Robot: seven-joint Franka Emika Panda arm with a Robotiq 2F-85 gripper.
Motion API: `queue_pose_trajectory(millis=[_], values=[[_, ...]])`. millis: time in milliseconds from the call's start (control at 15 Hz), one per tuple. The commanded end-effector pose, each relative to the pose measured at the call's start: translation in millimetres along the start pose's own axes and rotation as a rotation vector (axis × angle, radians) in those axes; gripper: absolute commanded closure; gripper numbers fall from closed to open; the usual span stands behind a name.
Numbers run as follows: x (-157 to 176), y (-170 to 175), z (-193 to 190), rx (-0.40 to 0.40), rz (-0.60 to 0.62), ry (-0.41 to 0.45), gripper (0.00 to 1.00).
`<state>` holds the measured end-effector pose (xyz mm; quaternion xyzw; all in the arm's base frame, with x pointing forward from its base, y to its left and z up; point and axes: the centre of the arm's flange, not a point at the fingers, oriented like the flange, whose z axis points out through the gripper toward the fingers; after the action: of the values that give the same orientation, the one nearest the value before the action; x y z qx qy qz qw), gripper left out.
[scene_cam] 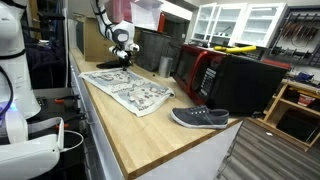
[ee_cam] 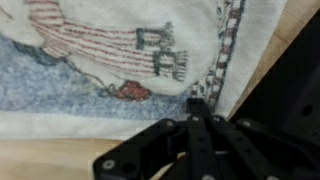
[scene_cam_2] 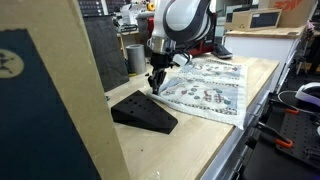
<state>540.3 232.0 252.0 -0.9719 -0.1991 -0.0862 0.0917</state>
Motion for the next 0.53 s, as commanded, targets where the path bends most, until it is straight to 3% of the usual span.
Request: queue_pose_trajectory(millis=[0, 267, 467], values=[[-5.7, -11.0, -22.6, 0.005, -0.035, 0.052, 1.00], [-21.9, -11.8, -74.2, 0.001, -0.034, 0.122, 1.00], [-39.0, 14.7, -115.4, -0.042, 0.033, 0.097, 1.00]])
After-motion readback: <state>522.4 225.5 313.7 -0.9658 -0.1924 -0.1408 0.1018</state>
